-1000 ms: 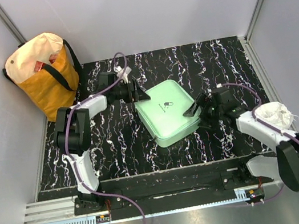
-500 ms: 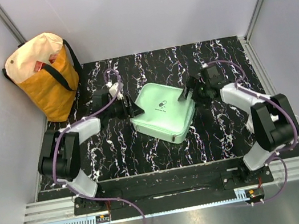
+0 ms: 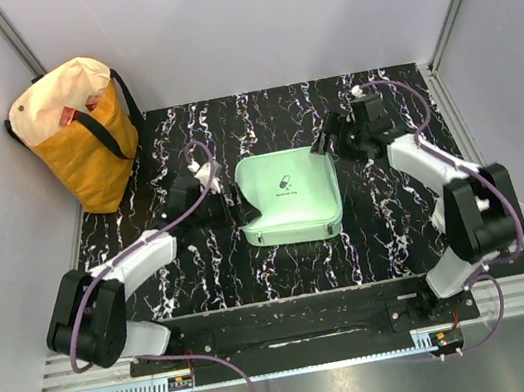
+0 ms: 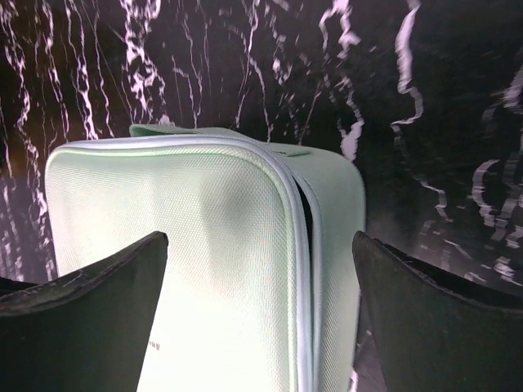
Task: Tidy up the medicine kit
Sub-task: Adjust the medicine box at the center of the board.
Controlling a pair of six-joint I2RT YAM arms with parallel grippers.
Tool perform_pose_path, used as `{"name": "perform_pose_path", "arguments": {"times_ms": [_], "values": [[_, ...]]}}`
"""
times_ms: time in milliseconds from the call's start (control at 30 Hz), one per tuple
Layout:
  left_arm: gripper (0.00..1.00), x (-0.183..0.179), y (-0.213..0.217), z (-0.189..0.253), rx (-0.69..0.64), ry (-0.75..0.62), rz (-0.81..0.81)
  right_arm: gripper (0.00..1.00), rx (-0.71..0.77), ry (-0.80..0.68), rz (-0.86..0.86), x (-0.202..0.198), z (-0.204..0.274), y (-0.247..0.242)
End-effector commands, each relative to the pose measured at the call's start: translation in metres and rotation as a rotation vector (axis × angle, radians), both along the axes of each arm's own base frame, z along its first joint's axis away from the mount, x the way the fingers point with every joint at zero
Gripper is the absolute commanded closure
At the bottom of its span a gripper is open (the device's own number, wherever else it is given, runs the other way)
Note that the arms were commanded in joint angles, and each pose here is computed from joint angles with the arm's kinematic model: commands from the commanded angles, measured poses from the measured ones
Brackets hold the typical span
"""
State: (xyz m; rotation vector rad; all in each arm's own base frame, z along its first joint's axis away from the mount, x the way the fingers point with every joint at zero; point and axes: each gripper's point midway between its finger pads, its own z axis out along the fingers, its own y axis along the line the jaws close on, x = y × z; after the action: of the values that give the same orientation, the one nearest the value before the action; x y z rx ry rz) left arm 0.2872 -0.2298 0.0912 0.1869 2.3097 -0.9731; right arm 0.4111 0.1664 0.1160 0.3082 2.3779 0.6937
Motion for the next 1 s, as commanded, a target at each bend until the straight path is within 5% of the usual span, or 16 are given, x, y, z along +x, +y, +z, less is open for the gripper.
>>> {"name": "perform_pose_path", "arguments": {"times_ms": [0,233,467,967], "values": [[0.01,0.028,0.027,0.033,0.113,-0.123,0.157,0.0,-0.203,-0.3,-0.137,0.002,0.076,-0.053],[0.01,0.016,0.051,0.07,0.15,-0.233,0.298,0.14,-0.142,-0.323,-0.152,-0.08,0.071,-0.052],[0.01,-0.027,0.007,0.104,0.067,-0.29,0.266,0.34,-0.211,-0.337,-0.147,-0.166,0.048,-0.013],[0.01,-0.019,-0.049,0.113,0.024,-0.264,0.271,0.46,-0.435,-0.279,-0.073,-0.207,0.007,0.034]]}}
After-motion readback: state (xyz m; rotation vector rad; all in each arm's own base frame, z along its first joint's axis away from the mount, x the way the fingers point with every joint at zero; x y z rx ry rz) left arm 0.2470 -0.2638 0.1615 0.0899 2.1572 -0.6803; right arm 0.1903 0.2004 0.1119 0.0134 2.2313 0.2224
